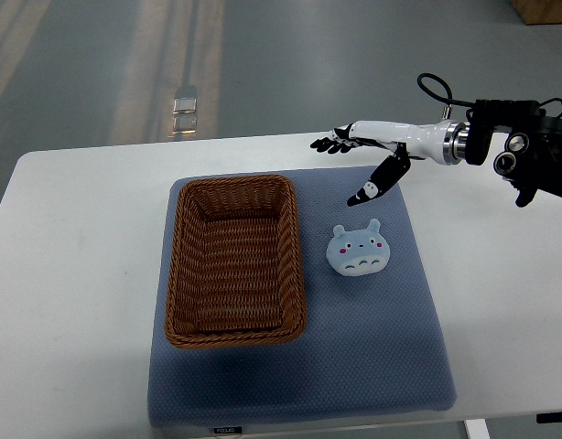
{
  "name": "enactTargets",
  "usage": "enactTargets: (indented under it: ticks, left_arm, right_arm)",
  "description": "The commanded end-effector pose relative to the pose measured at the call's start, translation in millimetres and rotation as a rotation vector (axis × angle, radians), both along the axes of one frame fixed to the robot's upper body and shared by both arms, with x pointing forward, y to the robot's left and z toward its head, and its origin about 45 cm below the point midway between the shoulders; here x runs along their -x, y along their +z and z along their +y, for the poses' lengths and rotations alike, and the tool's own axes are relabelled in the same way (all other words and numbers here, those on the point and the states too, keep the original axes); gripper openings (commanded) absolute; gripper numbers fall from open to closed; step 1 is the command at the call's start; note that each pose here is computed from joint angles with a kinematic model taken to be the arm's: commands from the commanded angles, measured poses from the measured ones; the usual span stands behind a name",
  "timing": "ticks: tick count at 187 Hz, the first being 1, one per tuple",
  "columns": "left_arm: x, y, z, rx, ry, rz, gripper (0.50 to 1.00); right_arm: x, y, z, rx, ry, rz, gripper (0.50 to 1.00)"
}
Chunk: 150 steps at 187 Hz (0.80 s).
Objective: Place blue toy in brown basket
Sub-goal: 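Reach the right hand over the light-blue plush toy and lower fingers onto it, then close the right hand on the plush toy and lift it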
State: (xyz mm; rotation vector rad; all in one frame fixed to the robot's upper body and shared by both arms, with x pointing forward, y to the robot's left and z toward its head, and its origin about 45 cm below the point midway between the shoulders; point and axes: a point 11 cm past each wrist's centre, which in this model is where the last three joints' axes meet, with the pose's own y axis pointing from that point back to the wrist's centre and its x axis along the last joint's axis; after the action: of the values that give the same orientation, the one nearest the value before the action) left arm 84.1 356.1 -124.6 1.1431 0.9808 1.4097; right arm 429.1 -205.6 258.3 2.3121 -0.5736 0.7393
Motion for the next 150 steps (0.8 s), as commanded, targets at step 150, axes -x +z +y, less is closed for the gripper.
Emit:
enactTargets:
  ticks: [150]
  left_arm:
    - [1.3,-0.1,0.6,-0.002,0.001,0.003,1.0]
  right_arm:
    - [31.4,-50.5,-13.3,0.245,0.15,0.016,0.909]
